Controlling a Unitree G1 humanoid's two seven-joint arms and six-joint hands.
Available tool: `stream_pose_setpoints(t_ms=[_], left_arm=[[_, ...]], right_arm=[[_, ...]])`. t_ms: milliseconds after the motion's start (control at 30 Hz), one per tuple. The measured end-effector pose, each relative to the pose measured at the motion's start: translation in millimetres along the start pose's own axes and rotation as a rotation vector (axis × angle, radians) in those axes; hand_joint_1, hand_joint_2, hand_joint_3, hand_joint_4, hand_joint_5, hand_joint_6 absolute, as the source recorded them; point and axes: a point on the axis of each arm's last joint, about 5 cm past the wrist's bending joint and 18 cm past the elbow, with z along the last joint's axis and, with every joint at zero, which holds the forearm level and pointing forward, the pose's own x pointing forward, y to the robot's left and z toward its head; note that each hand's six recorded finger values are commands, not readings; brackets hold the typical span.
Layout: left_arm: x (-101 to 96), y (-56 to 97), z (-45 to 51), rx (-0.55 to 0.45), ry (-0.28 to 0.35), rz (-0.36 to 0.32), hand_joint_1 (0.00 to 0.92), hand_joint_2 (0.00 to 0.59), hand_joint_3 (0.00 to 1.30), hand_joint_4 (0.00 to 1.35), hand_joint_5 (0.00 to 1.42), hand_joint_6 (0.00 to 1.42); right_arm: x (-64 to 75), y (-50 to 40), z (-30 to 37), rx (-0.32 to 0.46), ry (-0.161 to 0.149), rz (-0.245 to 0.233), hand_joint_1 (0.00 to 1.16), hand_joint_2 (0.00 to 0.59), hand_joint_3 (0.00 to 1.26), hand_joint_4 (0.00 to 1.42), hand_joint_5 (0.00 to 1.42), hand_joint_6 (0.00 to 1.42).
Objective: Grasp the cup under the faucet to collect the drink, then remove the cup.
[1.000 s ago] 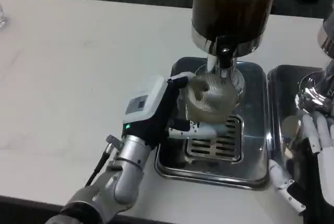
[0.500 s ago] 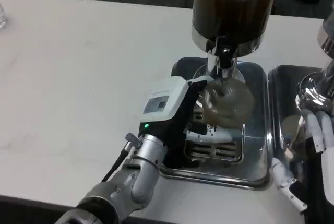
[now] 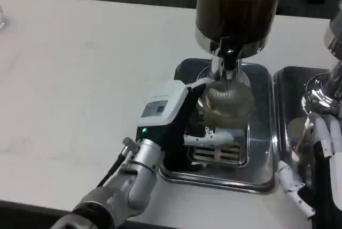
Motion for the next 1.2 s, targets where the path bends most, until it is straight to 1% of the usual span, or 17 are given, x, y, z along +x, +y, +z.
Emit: stream_pose_setpoints(t_ms=[33, 133, 267, 400, 433, 500, 567, 633, 700, 733, 767, 800, 833, 1000, 1133, 1167, 1200], left_arm=[[-0.9, 0.0, -0.7, -0.003, 0.000, 0.000, 0.316, 0.047, 0.29, 0.46, 0.66, 0.71], [-2.2, 0.2, -1.5, -0.010, -0.004, -0.002, 0.304, 0.045, 0.26, 0.46, 0.63, 0.67], [-2.9, -0.2, -1.8, -0.010, -0.002, -0.003, 0.234, 0.027, 0.21, 0.42, 0.58, 0.62], [-4.0, -0.3, -2.4, -0.014, -0.004, -0.005, 0.205, 0.018, 0.20, 0.45, 0.61, 0.62], [-4.6, -0.3, -2.6, -0.018, -0.007, -0.005, 0.190, 0.018, 0.20, 0.46, 0.62, 0.63], [-6.3, -0.3, -3.4, -0.027, -0.012, -0.004, 0.126, 0.008, 0.22, 0.47, 0.63, 0.64], [-9.0, -0.1, -4.8, -0.035, -0.016, 0.004, 0.107, 0.000, 0.25, 0.49, 0.64, 0.63], [-12.9, -0.4, -6.3, -0.059, -0.017, 0.028, 0.071, 0.000, 0.26, 0.50, 0.65, 0.63], [-18.6, 1.0, -9.6, -0.098, -0.009, 0.081, 0.021, 0.000, 0.28, 0.51, 0.66, 0.62], [-22.0, 4.3, -13.8, -0.112, 0.005, 0.117, 0.016, 0.000, 0.28, 0.51, 0.66, 0.62], [-23.2, 7.0, -16.7, -0.110, 0.014, 0.136, 0.003, 0.000, 0.29, 0.52, 0.67, 0.61], [-23.7, 9.3, -18.5, -0.110, 0.017, 0.150, 0.001, 0.000, 0.30, 0.52, 0.68, 0.60], [-24.4, 11.8, -19.4, -0.135, 0.017, 0.186, 0.000, 0.000, 0.31, 0.54, 0.69, 0.59], [-30.9, 12.3, -20.8, -0.191, 0.031, 0.252, 0.000, 0.000, 0.33, 0.55, 0.70, 0.58], [-37.6, 15.8, -25.9, -0.218, 0.070, 0.312, 0.000, 0.000, 0.31, 0.52, 0.64, 0.52], [-40.2, 17.3, -28.3, -0.220, 0.081, 0.324, 0.000, 0.000, 0.31, 0.50, 0.60, 0.49], [-45.9, 20.5, -33.4, -0.216, 0.095, 0.326, 0.000, 0.000, 0.27, 0.43, 0.53, 0.43]], right_arm=[[0.1, 0.0, -0.2, -0.001, -0.001, 0.000, 0.14, 0.436, 0.05, 0.00, 0.00, 0.06], [1.8, -0.6, -0.5, -0.007, -0.017, -0.002, 0.14, 0.440, 0.05, 0.00, 0.00, 0.06], [3.6, -0.8, 0.2, -0.007, -0.024, -0.007, 0.13, 0.443, 0.05, 0.00, 0.00, 0.06], [4.0, -0.9, -0.7, -0.012, -0.028, -0.005, 0.13, 0.446, 0.05, 0.00, 0.00, 0.06], [4.0, -0.9, -1.0, -0.013, -0.029, -0.004, 0.13, 0.447, 0.05, 0.00, 0.00, 0.06], [4.3, -1.1, -1.2, -0.012, -0.035, -0.003, 0.14, 0.450, 0.05, 0.00, 0.00, 0.06], [4.9, -1.1, -1.0, -0.012, -0.040, -0.004, 0.14, 0.449, 0.05, 0.00, 0.00, 0.06], [5.4, -1.1, -0.9, -0.010, -0.043, -0.004, 0.14, 0.448, 0.05, 0.00, 0.00, 0.06], [6.0, -0.9, -1.3, -0.007, -0.045, -0.002, 0.14, 0.447, 0.05, 0.00, 0.00, 0.06], [6.4, -0.3, -2.1, -0.006, -0.044, 0.002, 0.14, 0.448, 0.05, 0.00, 0.00, 0.06], [6.7, 0.1, -2.7, -0.007, -0.043, 0.006, 0.14, 0.447, 0.05, 0.00, 0.00, 0.06], [7.1, 0.5, -3.2, -0.007, -0.043, 0.009, 0.14, 0.447, 0.06, 0.00, 0.00, 0.06], [8.2, 1.0, -3.5, -0.004, -0.044, 0.012, 0.14, 0.447, 0.06, 0.00, 0.00, 0.06], [10.3, 0.4, -2.3, 0.006, -0.062, 0.007, 0.14, 0.446, 0.06, 0.00, 0.00, 0.06], [10.5, -0.1, -3.8, -0.003, -0.075, 0.010, 0.14, 0.441, 0.06, 0.00, 0.00, 0.04], [10.6, -0.3, -4.2, -0.005, -0.078, 0.011, 0.14, 0.440, 0.06, 0.00, 0.00, 0.04], [10.7, -0.7, -4.7, -0.009, -0.084, 0.011, 0.14, 0.440, 0.06, 0.00, 0.00, 0.04]])
